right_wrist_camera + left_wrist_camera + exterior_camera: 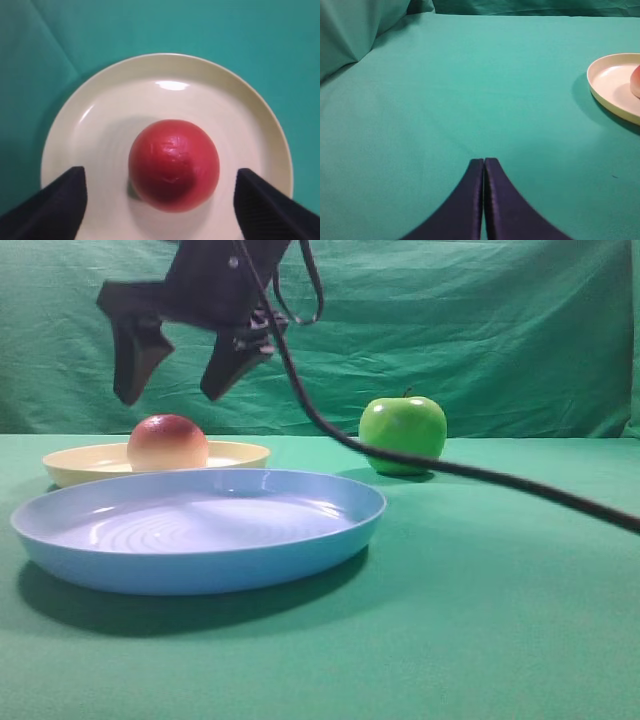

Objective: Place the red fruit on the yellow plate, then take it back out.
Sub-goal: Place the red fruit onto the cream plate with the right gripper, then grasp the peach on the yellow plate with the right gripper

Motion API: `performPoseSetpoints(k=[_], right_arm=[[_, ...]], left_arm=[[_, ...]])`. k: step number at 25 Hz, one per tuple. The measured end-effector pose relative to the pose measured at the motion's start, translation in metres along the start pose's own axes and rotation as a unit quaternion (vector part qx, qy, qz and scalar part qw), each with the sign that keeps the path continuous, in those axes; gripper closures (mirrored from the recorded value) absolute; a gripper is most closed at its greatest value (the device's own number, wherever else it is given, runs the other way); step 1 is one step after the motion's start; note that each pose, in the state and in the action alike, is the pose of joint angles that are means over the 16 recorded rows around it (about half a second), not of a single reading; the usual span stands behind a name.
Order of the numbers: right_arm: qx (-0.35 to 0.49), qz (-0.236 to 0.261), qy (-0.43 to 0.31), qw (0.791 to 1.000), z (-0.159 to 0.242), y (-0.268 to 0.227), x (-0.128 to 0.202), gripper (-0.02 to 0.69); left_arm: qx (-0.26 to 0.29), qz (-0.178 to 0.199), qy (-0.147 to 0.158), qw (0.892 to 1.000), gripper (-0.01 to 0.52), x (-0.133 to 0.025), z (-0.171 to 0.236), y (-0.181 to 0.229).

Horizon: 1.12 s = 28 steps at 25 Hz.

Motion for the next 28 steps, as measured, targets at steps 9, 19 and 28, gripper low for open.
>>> performPoseSetpoints(k=[9,19,28], right_arm=[[0.030,0.029,0.072,0.997,0.010,-0.104,0.011,0.657],[-0.031,0.045,0.132,0.990,0.058,-0.199,0.029,0.665],[-0.100,0.062,0.161,0.980,0.126,-0.252,0.043,0.665]], left_arm=[[0.000,0.000,0.000,1.000,0.514,0.000,0.000,0.000],[0.000,0.000,0.000,1.000,0.514,0.000,0.000,0.000],[0.000,0.000,0.000,1.000,0.514,0.000,0.000,0.000]])
Point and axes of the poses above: a point on each arm's last joint axis where the gripper is mounted, y pointing out along that axis toward the gripper, x along the wrist's bending axis when the last joint is at zero, z = x × y, the point moved 1 cm from there along y, pointing out along that axis toward the gripper, and after that the axes turned 8 degrees about y, right-handed, at the moved point
